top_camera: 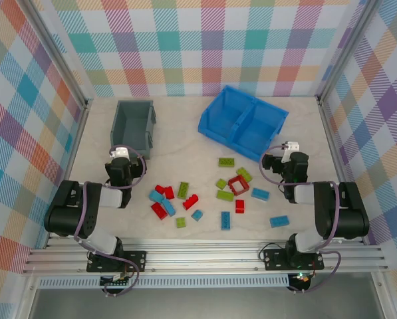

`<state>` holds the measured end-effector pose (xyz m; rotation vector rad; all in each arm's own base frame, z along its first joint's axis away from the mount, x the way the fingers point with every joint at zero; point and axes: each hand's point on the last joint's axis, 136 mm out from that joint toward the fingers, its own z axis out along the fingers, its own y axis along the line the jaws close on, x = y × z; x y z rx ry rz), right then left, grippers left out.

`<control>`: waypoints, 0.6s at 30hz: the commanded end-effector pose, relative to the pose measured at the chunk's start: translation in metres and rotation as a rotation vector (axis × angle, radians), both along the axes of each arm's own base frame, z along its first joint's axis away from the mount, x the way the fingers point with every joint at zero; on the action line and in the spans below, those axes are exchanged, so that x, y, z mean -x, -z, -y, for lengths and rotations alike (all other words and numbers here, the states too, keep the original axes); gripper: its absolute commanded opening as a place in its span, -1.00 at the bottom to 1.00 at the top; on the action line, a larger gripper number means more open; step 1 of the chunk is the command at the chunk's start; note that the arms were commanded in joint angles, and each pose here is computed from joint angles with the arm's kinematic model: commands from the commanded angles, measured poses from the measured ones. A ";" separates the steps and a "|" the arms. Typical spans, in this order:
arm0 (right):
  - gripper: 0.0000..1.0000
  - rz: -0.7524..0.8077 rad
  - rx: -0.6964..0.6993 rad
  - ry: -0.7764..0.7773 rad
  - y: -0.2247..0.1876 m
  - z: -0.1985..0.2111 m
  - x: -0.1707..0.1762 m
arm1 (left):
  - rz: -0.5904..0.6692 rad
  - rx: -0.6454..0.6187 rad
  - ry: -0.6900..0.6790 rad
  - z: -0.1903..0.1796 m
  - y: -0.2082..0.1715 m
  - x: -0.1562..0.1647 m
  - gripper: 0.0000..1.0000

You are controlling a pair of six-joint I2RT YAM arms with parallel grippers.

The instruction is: Sort the legos into containers by color

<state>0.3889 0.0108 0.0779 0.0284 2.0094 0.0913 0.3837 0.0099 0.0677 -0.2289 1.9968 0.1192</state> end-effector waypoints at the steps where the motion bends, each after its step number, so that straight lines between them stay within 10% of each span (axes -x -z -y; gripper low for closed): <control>1: 1.00 0.053 0.001 -0.009 -0.013 -0.002 -0.008 | 0.054 -0.009 -0.004 -0.001 -0.015 -0.008 1.00; 18: 0.99 0.055 0.000 -0.011 -0.013 -0.003 -0.008 | 0.057 -0.009 -0.004 -0.001 -0.016 -0.008 1.00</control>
